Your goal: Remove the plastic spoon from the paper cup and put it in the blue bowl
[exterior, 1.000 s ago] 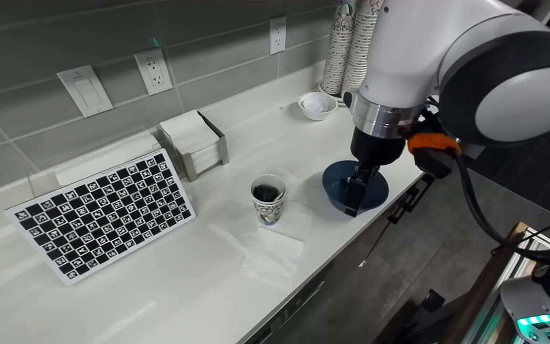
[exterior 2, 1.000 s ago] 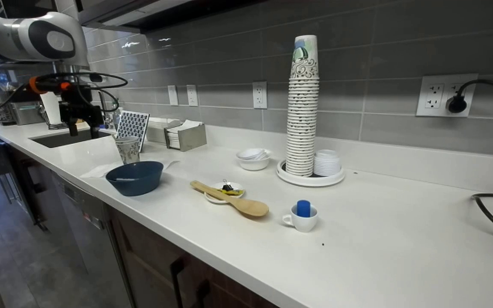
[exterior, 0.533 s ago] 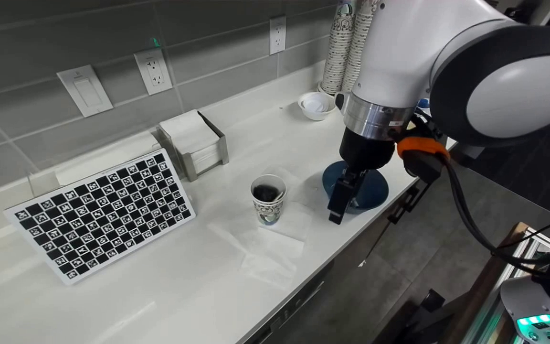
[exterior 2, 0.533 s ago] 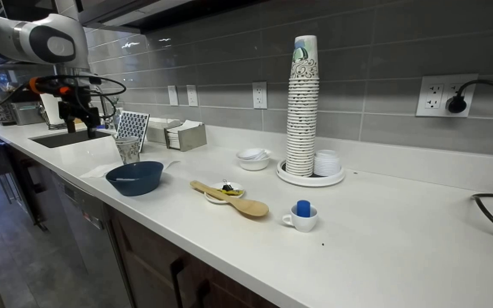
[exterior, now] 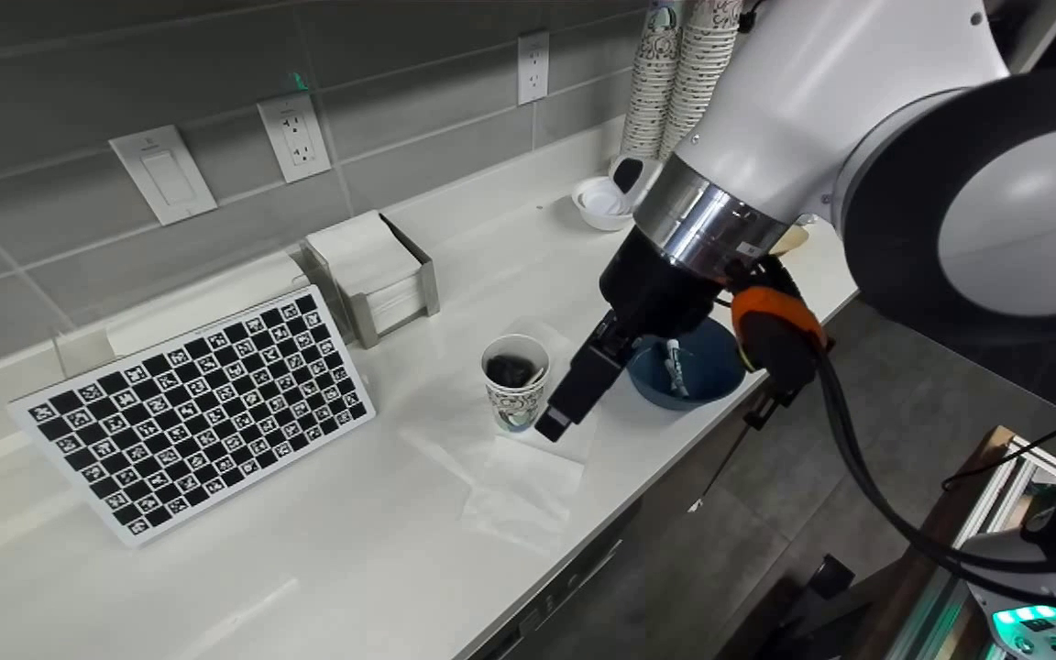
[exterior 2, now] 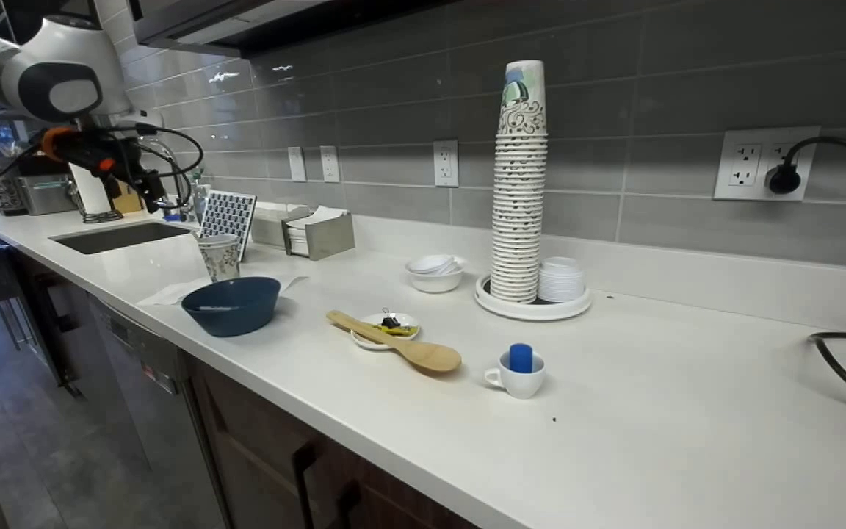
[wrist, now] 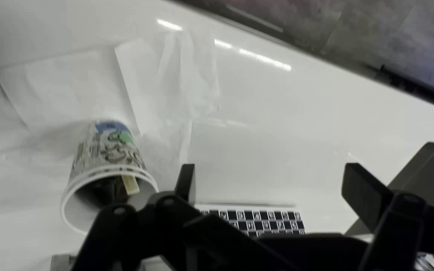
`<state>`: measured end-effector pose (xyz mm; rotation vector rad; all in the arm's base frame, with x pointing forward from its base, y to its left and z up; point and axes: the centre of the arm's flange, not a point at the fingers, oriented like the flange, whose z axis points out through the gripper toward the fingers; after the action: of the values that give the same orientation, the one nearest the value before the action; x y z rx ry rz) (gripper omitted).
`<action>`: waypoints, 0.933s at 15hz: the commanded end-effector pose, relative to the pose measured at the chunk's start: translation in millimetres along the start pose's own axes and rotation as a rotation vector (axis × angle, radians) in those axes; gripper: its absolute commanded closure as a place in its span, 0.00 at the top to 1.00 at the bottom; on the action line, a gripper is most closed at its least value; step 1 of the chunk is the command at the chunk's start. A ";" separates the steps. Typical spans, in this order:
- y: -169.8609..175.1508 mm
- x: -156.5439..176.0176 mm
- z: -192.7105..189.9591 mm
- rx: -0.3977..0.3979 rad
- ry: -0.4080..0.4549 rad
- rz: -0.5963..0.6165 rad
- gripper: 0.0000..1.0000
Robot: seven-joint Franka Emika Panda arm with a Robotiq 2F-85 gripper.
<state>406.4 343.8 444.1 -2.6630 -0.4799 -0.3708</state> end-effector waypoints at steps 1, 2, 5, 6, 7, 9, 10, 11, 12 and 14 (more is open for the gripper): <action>1.1 11.7 22.9 -0.054 0.170 -0.100 1.00; 1.3 13.0 24.2 -0.094 0.178 -0.143 1.00; 12.2 10.9 35.3 -0.217 0.155 -0.206 1.00; 16.6 11.8 36.0 -0.241 0.158 -0.200 1.00; 21.0 13.4 36.5 -0.268 0.165 -0.193 1.00; 30.2 9.1 29.8 -0.230 0.145 -0.193 1.00; 31.5 9.5 29.8 -0.233 0.145 -0.187 1.00; 31.4 9.6 29.9 -0.232 0.145 -0.187 1.00; 30.9 9.4 30.1 -0.232 0.145 -0.187 1.00; 30.8 9.4 30.1 -0.232 0.145 -0.186 1.00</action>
<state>432.3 333.0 410.0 -2.7919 -0.6777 -0.7096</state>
